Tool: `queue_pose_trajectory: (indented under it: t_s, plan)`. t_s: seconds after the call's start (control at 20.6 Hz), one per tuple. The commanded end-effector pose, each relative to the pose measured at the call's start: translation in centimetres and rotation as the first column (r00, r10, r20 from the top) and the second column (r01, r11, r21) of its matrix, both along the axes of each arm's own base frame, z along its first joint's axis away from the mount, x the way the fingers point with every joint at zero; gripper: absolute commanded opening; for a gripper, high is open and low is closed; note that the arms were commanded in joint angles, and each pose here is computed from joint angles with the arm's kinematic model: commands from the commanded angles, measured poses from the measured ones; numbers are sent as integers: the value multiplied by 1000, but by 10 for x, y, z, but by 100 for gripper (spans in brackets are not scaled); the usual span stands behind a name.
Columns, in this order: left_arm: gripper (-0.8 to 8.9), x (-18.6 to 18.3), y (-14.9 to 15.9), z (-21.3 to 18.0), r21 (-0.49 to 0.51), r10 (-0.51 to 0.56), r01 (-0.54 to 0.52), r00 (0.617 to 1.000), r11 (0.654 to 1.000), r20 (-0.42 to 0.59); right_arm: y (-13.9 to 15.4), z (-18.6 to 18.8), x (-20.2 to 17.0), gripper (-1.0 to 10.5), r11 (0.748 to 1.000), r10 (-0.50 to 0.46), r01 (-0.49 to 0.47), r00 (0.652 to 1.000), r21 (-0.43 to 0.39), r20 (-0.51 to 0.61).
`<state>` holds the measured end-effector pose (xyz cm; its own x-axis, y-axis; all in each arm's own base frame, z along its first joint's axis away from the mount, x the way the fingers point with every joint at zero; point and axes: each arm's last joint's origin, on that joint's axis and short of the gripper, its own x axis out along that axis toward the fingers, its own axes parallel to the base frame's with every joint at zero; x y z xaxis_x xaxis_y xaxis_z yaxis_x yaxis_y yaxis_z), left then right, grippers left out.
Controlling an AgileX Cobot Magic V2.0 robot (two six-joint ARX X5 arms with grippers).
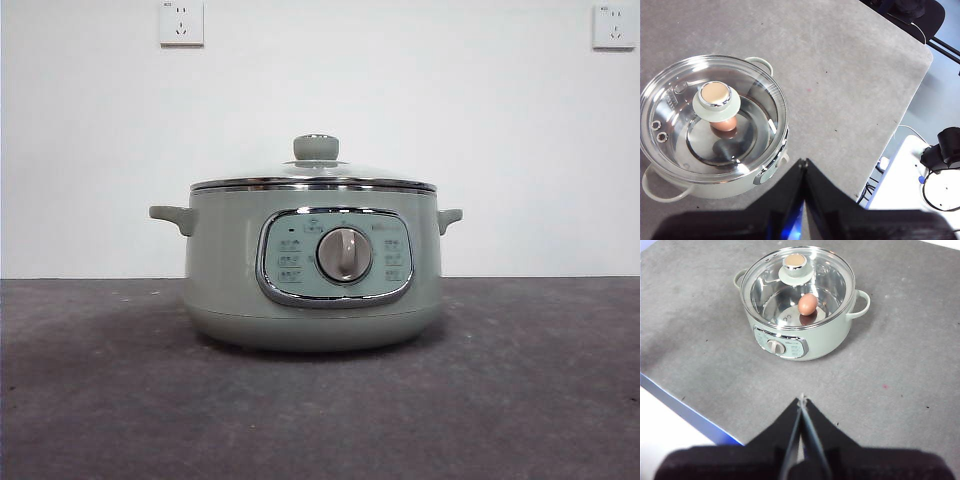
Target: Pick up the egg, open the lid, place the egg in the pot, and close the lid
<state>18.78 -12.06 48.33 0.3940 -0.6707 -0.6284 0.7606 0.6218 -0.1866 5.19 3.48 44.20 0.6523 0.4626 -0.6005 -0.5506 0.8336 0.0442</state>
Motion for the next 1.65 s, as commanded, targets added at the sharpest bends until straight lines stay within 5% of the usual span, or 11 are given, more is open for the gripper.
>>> queue_pose_trajectory:
  t_s: [0.05,0.44,0.83,1.02,1.21,1.36,1.65]
  plan:
    - [-4,0,-1,0,-6,-3,3,1000,1000,-1,1,-3,1,0,1000,3,-3,1000,-22,-26]
    - [-4,0,-1,1,-10,-3,3,1000,1000,6,7,-5,10,0,999,2,-4,999,-40,-55]
    - [-4,17,18,11,-42,83,-77,984,996,156,16,-8,25,0,998,0,-7,995,-69,-99]
    - [-4,2,66,29,-76,229,-216,919,973,320,23,-11,35,0,996,-3,-9,991,-89,-130]
    - [-4,-40,101,27,-113,332,-320,800,941,499,31,-16,48,0,994,-6,-13,986,-113,-168]
    - [-4,-64,116,-7,-147,415,-411,699,900,582,37,-19,56,0,991,-9,-16,981,-130,-194]
    - [-4,-76,121,-131,-225,492,-456,632,861,599,48,-27,74,0,986,-17,-24,969,-164,-247]
